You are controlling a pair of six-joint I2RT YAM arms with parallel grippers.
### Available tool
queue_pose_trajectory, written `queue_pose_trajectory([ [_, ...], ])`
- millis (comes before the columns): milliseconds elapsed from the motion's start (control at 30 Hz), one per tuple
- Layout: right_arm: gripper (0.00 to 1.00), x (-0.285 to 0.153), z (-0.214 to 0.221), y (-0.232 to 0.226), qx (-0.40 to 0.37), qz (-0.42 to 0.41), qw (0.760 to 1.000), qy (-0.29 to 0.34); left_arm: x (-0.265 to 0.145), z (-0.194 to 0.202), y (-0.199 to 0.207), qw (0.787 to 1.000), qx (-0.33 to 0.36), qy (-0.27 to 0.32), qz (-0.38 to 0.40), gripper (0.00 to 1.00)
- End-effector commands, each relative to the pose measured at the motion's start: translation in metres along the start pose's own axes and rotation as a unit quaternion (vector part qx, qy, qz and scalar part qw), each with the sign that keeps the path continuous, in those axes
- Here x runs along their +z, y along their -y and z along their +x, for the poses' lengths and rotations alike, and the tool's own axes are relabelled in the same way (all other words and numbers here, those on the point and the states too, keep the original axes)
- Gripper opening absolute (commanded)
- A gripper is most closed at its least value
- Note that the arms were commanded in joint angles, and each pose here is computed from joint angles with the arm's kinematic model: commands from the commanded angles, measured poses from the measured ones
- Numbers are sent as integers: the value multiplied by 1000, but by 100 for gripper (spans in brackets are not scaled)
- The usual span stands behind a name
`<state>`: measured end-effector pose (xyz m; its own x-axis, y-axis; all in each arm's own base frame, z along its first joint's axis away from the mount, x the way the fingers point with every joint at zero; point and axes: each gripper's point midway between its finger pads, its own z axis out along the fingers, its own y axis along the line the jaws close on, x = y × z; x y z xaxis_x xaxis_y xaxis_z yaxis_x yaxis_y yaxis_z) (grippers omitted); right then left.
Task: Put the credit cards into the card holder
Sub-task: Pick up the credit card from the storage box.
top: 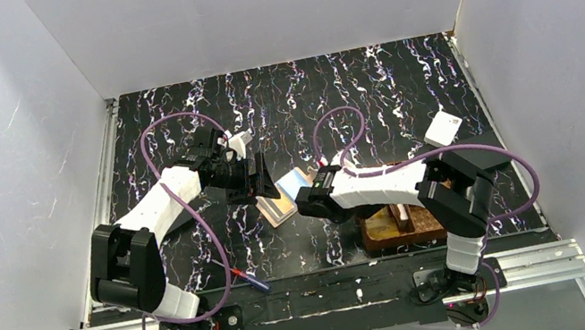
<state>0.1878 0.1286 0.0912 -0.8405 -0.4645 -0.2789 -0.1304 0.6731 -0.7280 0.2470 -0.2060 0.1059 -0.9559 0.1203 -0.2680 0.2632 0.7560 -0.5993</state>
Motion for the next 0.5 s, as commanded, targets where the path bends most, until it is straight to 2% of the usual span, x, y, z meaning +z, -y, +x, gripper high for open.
queue_pose_trajectory([
  [0, 1, -11, -6, 12, -8, 3, 1000, -2, -5, 4, 7, 1000, 13, 2, 13, 82],
  [233, 1, -26, -12, 5, 17, -59, 998, -4, -4, 4, 6, 1000, 12, 0, 14, 82],
  [467, 1, -22, -8, 8, 24, -76, 997, -3, -3, 5, 6, 1000, 12, -2, 12, 82],
])
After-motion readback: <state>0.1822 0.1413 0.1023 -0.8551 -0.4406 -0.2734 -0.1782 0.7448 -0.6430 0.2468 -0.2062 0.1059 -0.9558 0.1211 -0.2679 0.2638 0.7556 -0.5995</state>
